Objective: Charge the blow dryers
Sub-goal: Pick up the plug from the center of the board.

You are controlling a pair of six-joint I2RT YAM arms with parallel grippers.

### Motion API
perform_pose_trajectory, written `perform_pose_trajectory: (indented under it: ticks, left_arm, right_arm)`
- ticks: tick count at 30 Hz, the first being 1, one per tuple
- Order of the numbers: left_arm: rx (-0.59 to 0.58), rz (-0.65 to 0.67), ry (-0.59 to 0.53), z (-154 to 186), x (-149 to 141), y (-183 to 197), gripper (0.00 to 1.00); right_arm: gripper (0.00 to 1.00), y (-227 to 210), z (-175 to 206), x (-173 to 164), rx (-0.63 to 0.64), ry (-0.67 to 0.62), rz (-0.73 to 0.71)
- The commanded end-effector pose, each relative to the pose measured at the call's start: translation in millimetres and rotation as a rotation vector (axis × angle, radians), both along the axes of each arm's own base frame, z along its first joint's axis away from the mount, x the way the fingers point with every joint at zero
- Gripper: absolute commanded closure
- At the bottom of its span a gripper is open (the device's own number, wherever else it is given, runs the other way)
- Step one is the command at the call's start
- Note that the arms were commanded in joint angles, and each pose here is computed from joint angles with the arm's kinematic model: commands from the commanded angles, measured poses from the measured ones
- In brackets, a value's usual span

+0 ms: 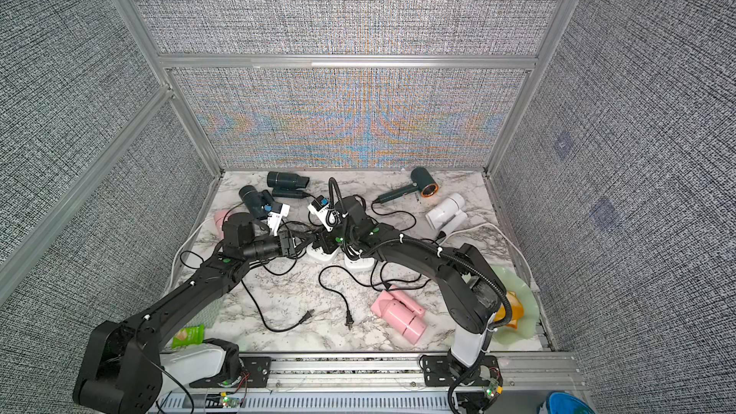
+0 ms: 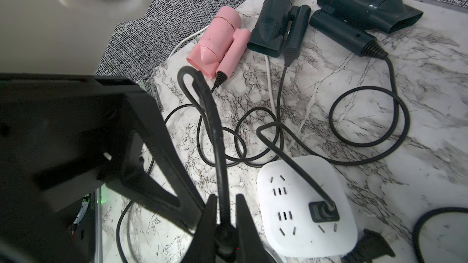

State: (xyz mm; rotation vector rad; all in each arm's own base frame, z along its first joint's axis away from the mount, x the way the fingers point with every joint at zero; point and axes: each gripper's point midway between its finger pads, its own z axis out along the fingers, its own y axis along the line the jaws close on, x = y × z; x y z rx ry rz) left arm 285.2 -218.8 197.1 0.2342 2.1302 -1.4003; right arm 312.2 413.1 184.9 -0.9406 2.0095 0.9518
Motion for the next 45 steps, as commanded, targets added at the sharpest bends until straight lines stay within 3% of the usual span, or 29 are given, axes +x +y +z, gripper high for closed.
perform_pose_trajectory:
  ticks: [1, 7, 15, 25, 28, 37, 40, 42, 45]
  left_arm:
    - [-0.004, 0.054, -0.067, 10, 15, 3, 0.55]
    - [0.065, 0.142, -0.029, -4, 23, 14, 0.53]
    - [0.089, 0.217, -0.070, 6, 27, 25, 0.46]
    - [0.017, 0.111, -0.089, 15, 26, 8, 0.48]
    - [0.012, 0.095, -0.078, 12, 24, 6, 0.52]
    - [-0.027, 0.087, -0.072, 14, 21, 4, 0.85]
    - [-0.024, 0.100, -0.076, 15, 22, 5, 0.92]
    - [-0.021, 0.116, -0.076, 14, 23, 7, 0.94]
    - [-0.010, 0.159, -0.087, 15, 26, 11, 0.97]
  right_arm:
    - [0.94, 9, 13, -21, 0.056, 0.008, 0.106]
    - [0.94, 4, 11, -15, 0.036, -0.001, 0.055]
    - [0.94, -4, 5, -7, -0.002, -0.003, -0.011]
    - [0.94, 3, 7, -25, 0.023, 0.010, 0.075]
    - [0.94, 3, 7, -24, 0.020, 0.006, 0.070]
    - [0.94, 2, 0, -17, 0.009, 0.006, 0.029]
    - [0.92, 1, 2, -14, 0.011, 0.002, 0.011]
    - [0.85, 1, 4, -11, 0.013, 0.004, -0.009]
    - [0.67, -3, 5, -7, 0.007, 0.017, -0.051]
